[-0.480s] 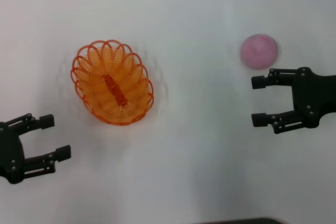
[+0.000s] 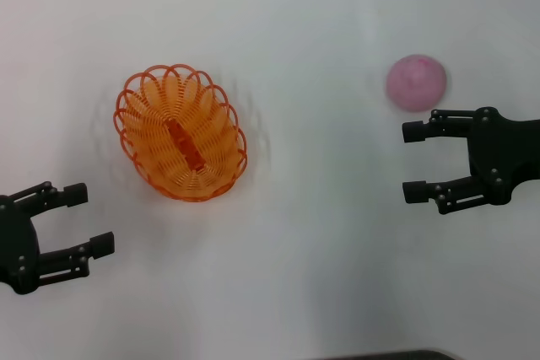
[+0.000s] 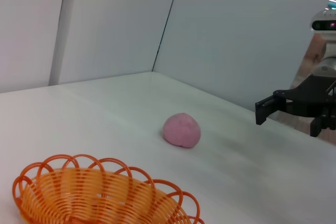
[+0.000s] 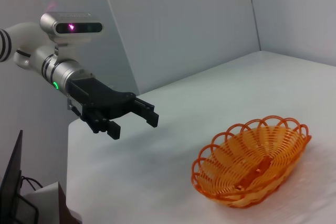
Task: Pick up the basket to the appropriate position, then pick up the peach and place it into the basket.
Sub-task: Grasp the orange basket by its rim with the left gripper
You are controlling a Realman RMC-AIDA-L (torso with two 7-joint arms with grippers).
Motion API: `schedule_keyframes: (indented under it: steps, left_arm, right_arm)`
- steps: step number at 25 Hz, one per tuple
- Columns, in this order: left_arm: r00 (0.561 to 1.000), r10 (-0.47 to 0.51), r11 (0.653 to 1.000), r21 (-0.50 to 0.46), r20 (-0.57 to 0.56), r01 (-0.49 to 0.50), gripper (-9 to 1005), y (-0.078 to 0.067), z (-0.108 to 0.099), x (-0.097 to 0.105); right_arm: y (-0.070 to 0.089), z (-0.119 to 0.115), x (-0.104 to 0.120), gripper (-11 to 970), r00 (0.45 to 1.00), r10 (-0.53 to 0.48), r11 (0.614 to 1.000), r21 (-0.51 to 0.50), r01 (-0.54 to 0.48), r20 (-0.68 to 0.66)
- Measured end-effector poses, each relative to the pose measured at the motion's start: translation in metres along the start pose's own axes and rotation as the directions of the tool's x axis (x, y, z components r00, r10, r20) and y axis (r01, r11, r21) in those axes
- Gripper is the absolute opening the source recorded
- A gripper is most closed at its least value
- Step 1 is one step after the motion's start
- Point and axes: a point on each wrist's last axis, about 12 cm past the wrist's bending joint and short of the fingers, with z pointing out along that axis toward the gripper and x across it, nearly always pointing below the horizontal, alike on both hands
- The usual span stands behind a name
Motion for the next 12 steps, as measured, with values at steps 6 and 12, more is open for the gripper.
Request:
schedule_keyframes:
  steps: [6,12]
  left_arm:
    - [1.0,0.001,1.0,0.001,0.0,-0.001,841,0.0007,0.0007,-0.001]
    - [1.0,0.004,1.0,0.0,0.004,-0.004,841,0.0016,0.0017,-0.0022]
  right_arm:
    - [-0.0002,0.0004,-0.0004,943,1.0,0.0,1.0,-0.001,0.0,0.0]
    - [0.0001,0.001,0.0002,942,1.0,-0.001,1.0,-0.003,0.001,0.002]
